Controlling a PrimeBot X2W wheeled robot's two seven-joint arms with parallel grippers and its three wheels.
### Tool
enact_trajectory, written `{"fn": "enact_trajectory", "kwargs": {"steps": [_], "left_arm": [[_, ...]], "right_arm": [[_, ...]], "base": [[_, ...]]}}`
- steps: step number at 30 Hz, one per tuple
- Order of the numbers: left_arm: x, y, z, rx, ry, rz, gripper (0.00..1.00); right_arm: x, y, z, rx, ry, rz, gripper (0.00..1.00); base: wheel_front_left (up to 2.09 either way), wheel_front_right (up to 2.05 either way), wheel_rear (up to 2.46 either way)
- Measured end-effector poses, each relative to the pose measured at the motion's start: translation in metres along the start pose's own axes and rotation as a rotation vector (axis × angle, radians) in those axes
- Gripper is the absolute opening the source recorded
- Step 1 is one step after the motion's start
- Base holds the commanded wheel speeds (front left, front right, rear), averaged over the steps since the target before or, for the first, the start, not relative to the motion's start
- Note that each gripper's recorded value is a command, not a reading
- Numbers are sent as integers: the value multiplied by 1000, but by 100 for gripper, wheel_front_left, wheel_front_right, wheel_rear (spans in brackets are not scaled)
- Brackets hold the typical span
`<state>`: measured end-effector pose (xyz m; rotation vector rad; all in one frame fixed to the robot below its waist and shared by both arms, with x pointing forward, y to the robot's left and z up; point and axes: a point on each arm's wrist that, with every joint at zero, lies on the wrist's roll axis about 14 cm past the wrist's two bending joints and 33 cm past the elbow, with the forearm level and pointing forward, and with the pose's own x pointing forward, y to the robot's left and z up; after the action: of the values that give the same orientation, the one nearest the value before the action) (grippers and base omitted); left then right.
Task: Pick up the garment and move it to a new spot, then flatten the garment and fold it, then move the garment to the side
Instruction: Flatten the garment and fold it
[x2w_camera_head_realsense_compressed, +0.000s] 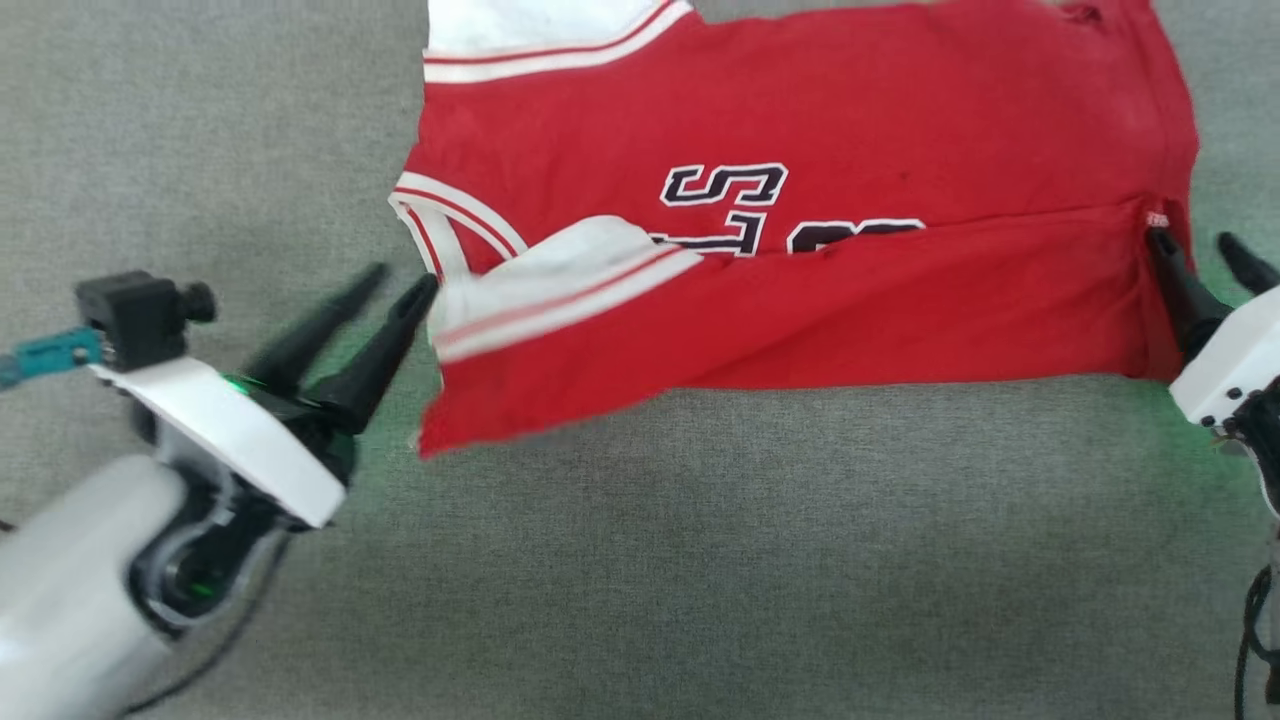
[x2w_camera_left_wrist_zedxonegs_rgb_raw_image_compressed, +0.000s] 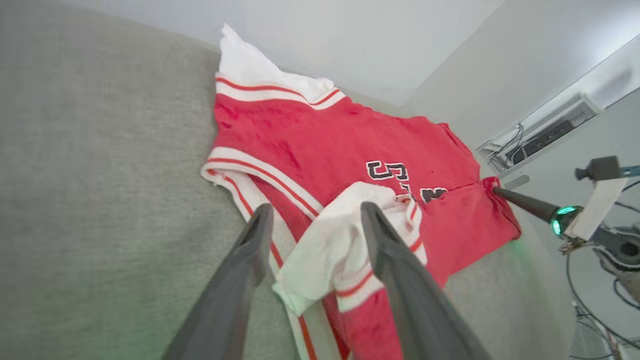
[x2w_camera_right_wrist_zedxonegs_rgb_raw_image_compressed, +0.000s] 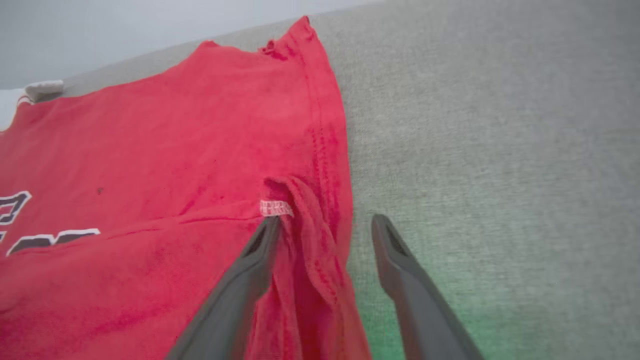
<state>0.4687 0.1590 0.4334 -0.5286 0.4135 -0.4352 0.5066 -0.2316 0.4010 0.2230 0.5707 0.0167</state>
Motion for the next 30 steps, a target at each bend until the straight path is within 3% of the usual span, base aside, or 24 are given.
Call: {"fn": "enact_trajectory", "kwargs": {"steps": [6,11,15,20,30], "left_arm": [[-14,8,37,239,-4,4,100],[-24,-5,14,313,236,-40,100],[-33,-4,-10,276,456,-31,100],[-32,-10,-33,132,657,-36,100],[-20,19,-72,102,914,29,100]], "right_arm": [[-19,3,24,-17,-95,3,100],[-34,6,38,-24,-146,9,100],[-41,8,41,-18,-158,13,100],[-41,6,36,0,-155,11,100],[-38,-8,24,20,-128,-24,100]], "base": [[0,0,0],[0,0,0],[0,0,0],[0,0,0],[0,0,0]]}}
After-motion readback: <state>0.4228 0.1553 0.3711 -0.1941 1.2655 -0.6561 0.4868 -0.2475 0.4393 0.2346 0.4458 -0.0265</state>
